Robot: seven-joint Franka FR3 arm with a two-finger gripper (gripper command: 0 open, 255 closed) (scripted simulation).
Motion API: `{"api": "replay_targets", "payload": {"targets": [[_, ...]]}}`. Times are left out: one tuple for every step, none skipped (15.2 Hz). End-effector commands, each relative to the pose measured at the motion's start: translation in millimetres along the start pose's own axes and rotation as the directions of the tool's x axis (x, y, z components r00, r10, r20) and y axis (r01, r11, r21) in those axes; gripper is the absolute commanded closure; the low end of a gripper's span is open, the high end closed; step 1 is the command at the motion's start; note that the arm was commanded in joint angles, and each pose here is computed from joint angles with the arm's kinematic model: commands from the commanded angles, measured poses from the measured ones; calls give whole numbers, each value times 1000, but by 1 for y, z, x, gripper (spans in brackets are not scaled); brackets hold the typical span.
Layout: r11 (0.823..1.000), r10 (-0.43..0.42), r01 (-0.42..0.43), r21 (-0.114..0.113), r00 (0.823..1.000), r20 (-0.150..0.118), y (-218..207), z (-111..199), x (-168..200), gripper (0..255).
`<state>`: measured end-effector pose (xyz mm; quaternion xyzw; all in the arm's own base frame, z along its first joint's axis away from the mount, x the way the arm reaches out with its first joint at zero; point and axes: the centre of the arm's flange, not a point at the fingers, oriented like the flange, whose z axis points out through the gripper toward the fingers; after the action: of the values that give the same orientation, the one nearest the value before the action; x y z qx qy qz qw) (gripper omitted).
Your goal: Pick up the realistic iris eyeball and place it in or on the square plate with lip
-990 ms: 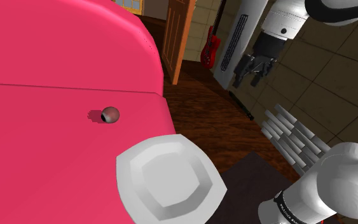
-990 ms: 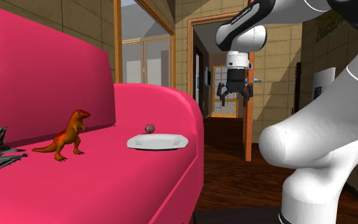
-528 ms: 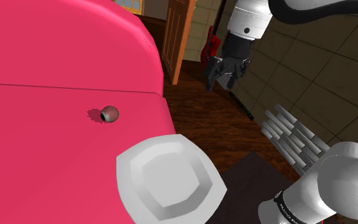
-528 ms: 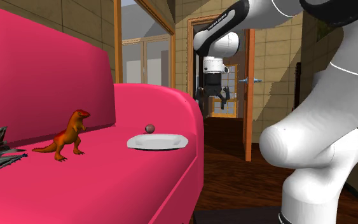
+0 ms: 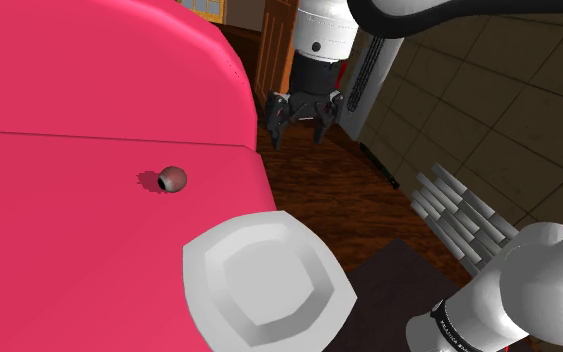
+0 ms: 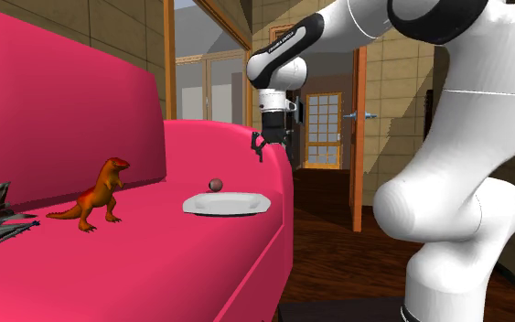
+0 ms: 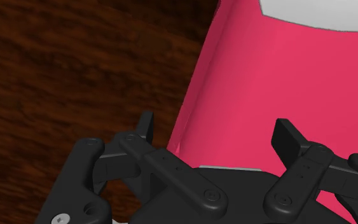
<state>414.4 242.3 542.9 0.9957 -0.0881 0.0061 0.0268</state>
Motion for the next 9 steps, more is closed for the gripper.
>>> {"api": "replay_targets", "payload": {"targets": [[1000, 6, -6, -8, 1000, 6, -29, 6, 9, 0], [1000, 9, -9, -14, 1000, 8, -43, 8, 12, 0], [1000, 11, -11, -19, 1000, 11, -56, 10, 15, 0], [1000, 13, -13, -24, 1000, 14, -70, 12, 19, 0], [999, 16, -15, -29, 1000, 16, -83, 14, 22, 0], [999, 18, -18, -34, 1000, 19, -96, 17, 26, 0], [999, 21, -20, -40, 1000, 22, -110, 19, 29, 0], [999, 23, -22, -45, 999, 24, -123, 22, 33, 0], [998, 26, -24, -50, 999, 27, -137, 24, 36, 0]]}}
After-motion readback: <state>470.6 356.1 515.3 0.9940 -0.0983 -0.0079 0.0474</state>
